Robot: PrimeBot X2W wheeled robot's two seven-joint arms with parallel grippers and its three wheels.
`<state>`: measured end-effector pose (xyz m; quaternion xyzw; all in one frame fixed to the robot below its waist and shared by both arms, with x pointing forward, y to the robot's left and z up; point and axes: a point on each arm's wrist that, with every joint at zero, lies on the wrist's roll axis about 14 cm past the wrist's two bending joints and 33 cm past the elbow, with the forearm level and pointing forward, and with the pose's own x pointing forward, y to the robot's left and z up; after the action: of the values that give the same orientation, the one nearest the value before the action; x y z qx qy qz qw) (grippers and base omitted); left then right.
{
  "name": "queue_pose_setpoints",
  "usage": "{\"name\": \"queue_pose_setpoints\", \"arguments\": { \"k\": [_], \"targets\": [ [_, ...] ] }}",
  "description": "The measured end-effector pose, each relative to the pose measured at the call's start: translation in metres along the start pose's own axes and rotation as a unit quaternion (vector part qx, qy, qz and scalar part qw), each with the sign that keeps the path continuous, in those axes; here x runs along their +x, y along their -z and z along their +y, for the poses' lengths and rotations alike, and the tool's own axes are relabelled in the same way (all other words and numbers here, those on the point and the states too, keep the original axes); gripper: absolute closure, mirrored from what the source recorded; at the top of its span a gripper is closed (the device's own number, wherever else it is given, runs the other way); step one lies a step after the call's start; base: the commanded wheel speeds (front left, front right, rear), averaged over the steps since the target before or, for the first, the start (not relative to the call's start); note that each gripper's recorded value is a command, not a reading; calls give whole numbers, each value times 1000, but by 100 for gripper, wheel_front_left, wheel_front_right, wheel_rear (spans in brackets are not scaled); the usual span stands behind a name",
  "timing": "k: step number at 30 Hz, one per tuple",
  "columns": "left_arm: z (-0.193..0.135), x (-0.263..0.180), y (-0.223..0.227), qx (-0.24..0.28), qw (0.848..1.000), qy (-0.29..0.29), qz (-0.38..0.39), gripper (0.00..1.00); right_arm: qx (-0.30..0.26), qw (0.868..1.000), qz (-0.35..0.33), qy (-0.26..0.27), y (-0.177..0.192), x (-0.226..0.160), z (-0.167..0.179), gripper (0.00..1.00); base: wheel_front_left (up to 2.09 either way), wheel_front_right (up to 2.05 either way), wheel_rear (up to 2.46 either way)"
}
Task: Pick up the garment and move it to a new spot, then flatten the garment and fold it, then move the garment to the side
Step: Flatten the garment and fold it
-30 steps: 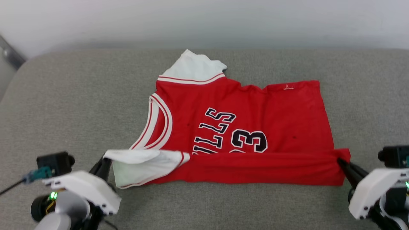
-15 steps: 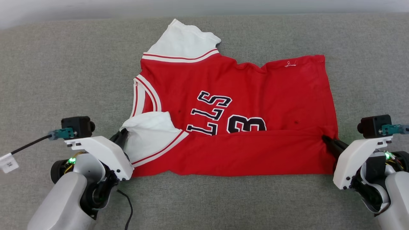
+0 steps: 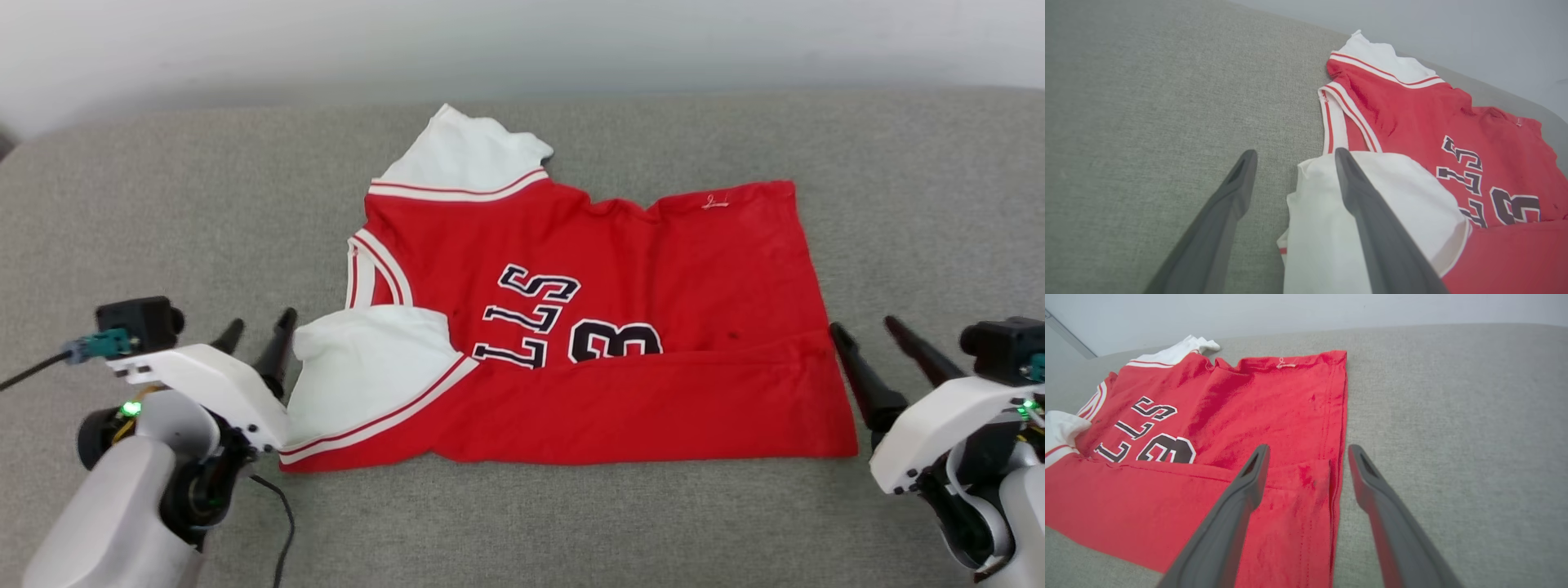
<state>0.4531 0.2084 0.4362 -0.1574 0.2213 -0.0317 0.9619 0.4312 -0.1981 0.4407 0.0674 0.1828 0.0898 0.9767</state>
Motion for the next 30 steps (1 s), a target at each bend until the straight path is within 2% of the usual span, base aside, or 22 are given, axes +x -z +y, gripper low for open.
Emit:
{"name": "queue_pose_setpoints", "arguments": {
  "k": [6,10,16,20,24,30],
  "targets": [
    [-2,-18,-43,25,998,6,-51,0,-40,992,-112,31,-44,-34,-8,0,0,0,0],
    [-9,-28,-46,36,999,18,-16,0,-44,988,-140,56,-50,-58,-12,0,0,0,0],
    [-5,-41,-11,48,993,21,106,0,-44,986,-143,72,-45,-79,-11,0,0,0,0],
    [4,-49,26,40,980,11,197,0,-38,986,-146,74,-45,-82,-6,0,0,0,0],
    [6,-49,53,26,967,7,253,0,-28,987,-141,72,-39,-79,-1,0,0,0,0],
    [4,-36,81,-2,955,9,296,0,-19,989,-128,75,-31,-71,-2,0,0,0,0]
  ]
}}
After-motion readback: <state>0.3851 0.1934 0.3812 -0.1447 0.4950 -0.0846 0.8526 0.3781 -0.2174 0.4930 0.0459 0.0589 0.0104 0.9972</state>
